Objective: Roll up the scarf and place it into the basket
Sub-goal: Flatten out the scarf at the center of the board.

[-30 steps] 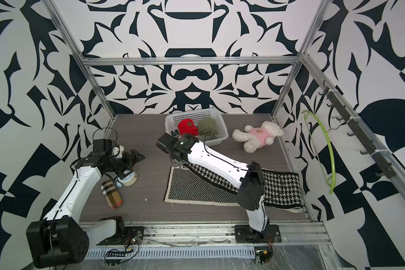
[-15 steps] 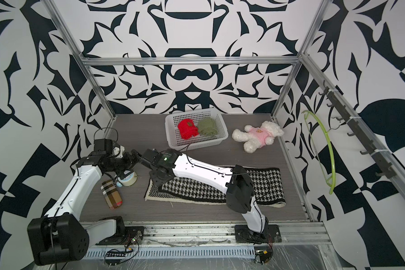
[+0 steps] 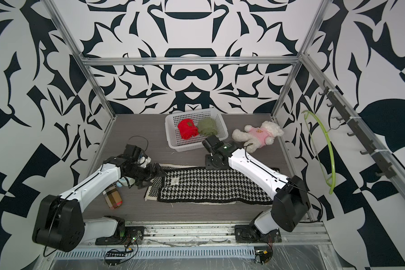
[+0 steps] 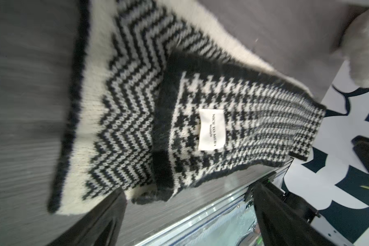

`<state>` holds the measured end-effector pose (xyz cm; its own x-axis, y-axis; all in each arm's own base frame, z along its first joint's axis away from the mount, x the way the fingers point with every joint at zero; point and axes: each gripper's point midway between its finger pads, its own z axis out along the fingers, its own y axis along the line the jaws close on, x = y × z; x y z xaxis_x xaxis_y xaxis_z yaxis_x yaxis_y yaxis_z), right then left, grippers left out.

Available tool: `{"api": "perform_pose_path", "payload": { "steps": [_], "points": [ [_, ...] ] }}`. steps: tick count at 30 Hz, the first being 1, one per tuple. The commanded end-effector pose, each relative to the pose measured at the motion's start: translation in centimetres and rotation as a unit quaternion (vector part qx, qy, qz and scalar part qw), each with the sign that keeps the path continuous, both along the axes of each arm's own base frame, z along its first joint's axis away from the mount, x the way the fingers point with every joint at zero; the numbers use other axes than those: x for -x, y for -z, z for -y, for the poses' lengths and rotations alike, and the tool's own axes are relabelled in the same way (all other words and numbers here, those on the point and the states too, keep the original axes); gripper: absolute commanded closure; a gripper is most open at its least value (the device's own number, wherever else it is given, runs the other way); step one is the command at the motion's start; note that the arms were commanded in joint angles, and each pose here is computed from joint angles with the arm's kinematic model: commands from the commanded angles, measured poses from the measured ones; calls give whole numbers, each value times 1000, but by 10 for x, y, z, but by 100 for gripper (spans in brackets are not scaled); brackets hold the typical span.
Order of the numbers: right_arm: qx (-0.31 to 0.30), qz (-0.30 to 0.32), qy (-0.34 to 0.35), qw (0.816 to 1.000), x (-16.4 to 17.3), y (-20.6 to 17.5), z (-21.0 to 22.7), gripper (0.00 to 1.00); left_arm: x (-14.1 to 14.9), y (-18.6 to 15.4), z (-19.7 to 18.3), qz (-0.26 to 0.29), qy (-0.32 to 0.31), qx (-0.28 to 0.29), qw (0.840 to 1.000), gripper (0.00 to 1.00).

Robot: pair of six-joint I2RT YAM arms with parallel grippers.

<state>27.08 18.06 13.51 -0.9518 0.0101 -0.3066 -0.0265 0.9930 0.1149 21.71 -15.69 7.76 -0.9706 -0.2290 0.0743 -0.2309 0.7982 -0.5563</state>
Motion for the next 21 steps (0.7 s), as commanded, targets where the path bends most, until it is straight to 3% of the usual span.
{"api": "perform_pose_path", "payload": {
  "steps": [1, 6, 10, 11, 14, 15, 18, 21],
  "points": [
    [20, 15, 3, 1000, 0, -6, 19, 46, 5, 17, 0, -22, -19, -9, 1000, 1],
    [38, 13, 19, 999, -5, -3, 45, 46, 5, 23, 14, -28, -13, -1, 1000, 3],
    [50, 10, 47, 998, -6, 4, 69, 46, 0, 31, 26, -31, -5, 6, 999, 17],
    [55, 6, 57, 997, -5, 9, 77, 46, -2, 33, 30, -31, -3, 12, 999, 26],
    [69, -12, 93, 993, 1, 22, 101, 46, -9, 30, 37, -25, -1, 24, 999, 91],
    [85, -14, 113, 990, 3, 27, 114, 46, -12, 26, 38, -18, 1, 27, 999, 100],
    [94, -32, 159, 982, 12, 41, 143, 46, -19, 4, 36, 12, 9, 18, 1000, 100],
    [103, -44, 196, 974, 20, 51, 169, 46, -27, -21, 20, 63, 3, -26, 998, 100]
  ]
}}
